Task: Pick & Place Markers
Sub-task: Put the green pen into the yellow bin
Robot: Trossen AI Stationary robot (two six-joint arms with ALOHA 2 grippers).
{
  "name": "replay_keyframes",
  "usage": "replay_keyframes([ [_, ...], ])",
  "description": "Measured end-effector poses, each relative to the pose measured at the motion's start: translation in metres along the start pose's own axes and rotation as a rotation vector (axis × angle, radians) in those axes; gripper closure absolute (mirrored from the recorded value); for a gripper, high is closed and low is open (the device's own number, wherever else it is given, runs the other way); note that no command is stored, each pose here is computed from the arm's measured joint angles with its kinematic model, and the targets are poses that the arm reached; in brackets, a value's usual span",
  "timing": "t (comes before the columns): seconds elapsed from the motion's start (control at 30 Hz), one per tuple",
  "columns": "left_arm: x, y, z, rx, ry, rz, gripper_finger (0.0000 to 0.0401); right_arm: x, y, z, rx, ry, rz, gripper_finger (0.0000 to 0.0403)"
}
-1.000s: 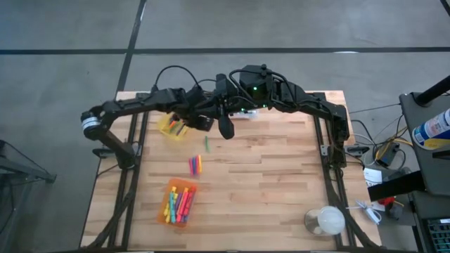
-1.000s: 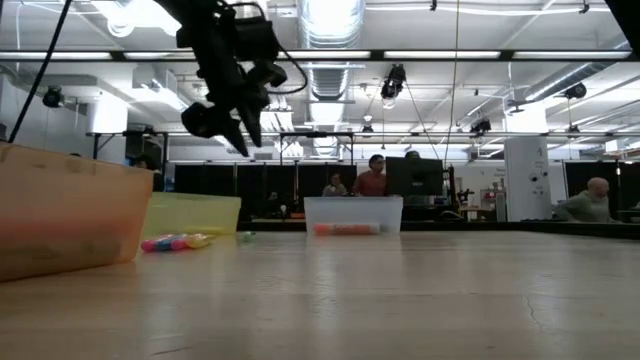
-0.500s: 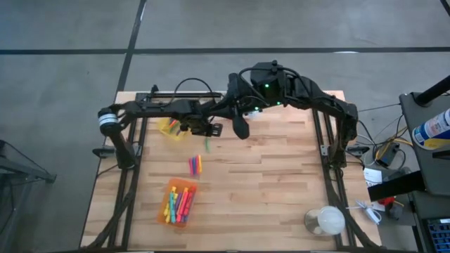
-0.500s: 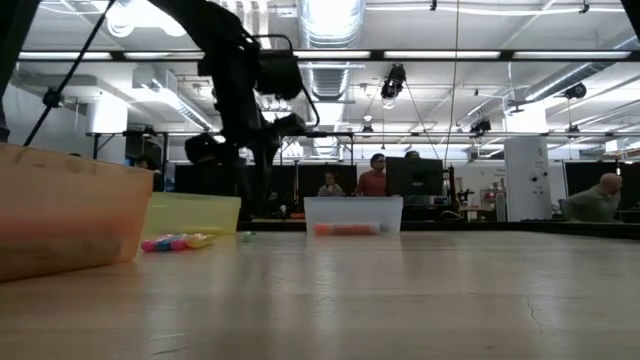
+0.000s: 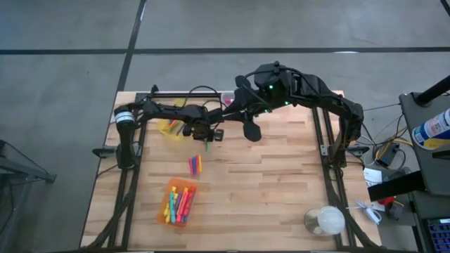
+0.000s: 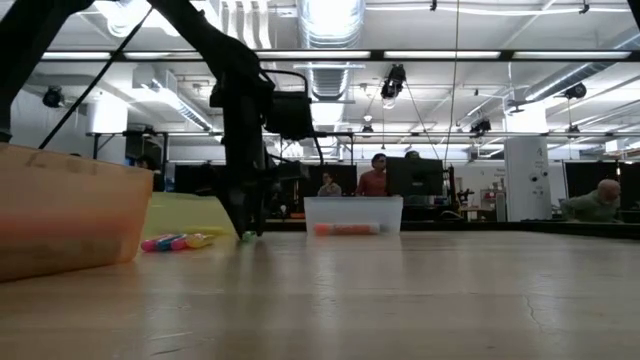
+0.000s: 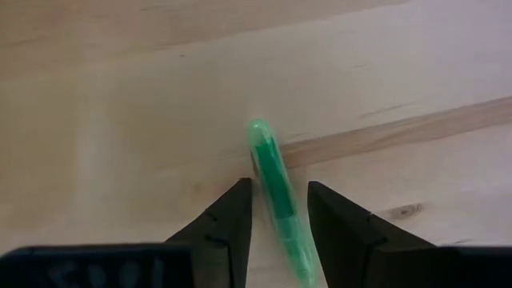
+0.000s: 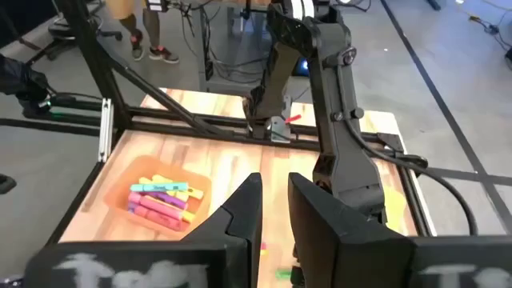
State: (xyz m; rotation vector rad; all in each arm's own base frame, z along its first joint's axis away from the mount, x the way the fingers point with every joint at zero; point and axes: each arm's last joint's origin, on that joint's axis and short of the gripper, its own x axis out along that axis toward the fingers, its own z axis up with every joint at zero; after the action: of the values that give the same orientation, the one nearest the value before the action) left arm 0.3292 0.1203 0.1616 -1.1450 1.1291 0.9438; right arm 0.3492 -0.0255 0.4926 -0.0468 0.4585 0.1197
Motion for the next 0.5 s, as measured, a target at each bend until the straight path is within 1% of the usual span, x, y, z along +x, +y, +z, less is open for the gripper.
replay_keyframes([
  [0.1,0.0032,0.0,-0.0003,0.014,0.006,0.009,0.0288,0.0,0.0001,-0.0012,0.001,0.012,0.001,0.0346],
  [0.17,0.0051,0.0002,-0.0002,0.015,0.01,0.016,0.0301,0.0,0.0,-0.0012,0.001,0.012,0.001,0.0346],
  [0.4,0.0032,0.0006,-0.0005,0.041,0.009,0.017,0.0379,0.0,0.0001,-0.0012,-0.01,0.012,0.001,0.0346],
  [0.5,-0.0012,-0.0008,-0.0003,0.06,0.0,0.0,0.0384,0.0,0.0,-0.0011,-0.012,0.011,0.001,0.0346],
])
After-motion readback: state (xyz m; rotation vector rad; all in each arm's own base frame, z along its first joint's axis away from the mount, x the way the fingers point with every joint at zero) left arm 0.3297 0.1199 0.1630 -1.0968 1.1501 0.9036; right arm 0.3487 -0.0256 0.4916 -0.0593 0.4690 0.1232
